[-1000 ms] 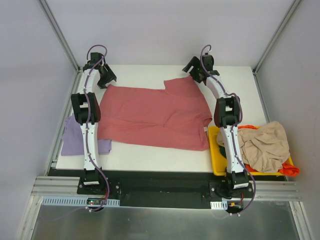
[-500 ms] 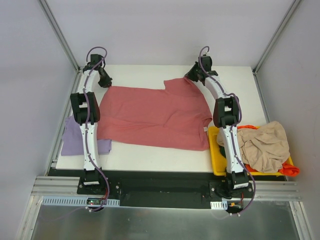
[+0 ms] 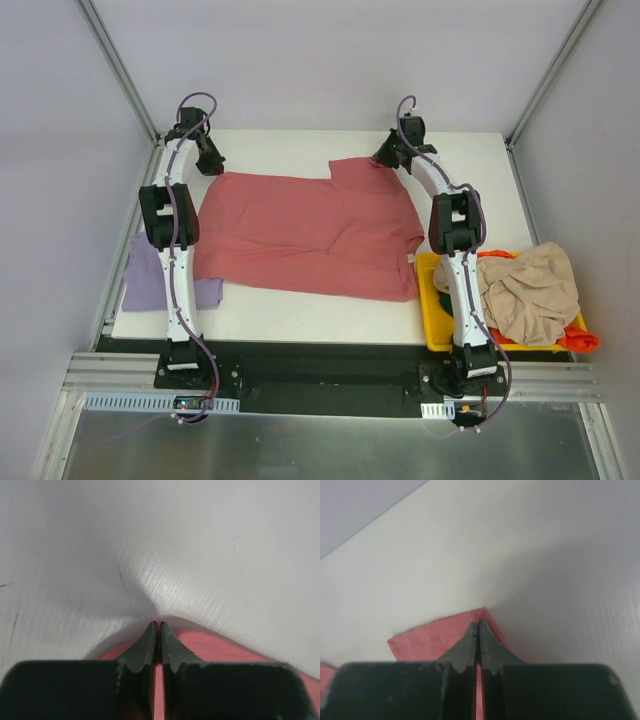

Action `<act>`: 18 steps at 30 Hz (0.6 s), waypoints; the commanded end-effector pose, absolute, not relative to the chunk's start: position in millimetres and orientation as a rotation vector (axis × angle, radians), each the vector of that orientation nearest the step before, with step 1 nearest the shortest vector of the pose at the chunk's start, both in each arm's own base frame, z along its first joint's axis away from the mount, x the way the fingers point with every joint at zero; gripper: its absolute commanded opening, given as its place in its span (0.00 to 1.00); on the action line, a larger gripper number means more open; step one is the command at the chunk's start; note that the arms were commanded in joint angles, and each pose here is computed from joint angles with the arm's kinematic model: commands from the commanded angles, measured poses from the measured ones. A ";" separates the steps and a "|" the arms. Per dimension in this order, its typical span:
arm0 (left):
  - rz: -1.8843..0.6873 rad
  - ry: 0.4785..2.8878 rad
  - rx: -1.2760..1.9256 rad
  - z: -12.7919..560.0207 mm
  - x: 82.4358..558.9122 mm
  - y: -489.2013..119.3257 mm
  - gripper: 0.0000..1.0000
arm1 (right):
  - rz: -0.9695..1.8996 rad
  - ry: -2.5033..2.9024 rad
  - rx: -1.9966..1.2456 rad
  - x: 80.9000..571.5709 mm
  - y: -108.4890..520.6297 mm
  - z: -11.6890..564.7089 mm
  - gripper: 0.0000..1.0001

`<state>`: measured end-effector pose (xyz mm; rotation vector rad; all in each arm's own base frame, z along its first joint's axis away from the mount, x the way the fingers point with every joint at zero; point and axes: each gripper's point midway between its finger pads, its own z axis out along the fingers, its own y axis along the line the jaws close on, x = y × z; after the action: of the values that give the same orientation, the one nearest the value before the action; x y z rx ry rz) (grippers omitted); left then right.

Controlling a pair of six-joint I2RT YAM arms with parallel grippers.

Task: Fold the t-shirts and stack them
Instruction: Grap the side of the flattened tshirt furthest away from the robot with both arms

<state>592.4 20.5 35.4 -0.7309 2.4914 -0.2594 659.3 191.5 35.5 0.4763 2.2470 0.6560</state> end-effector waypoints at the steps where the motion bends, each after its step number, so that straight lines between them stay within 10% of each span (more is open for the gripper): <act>1: -0.339 2.435 -0.585 100.5 588.1 9.2 0.00 | 0.605 2.158 0.291 652.0 185.1 113.7 0.00; 18: -0.363 2.492 -0.365 121.8 526.7 -2.6 0.00 | 0.771 2.210 -0.082 559.2 206.8 150.0 0.00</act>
<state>541.0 1.9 84.9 -0.4775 2.5460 -0.3480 580.7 192.6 84.7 0.0896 2.3319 0.6829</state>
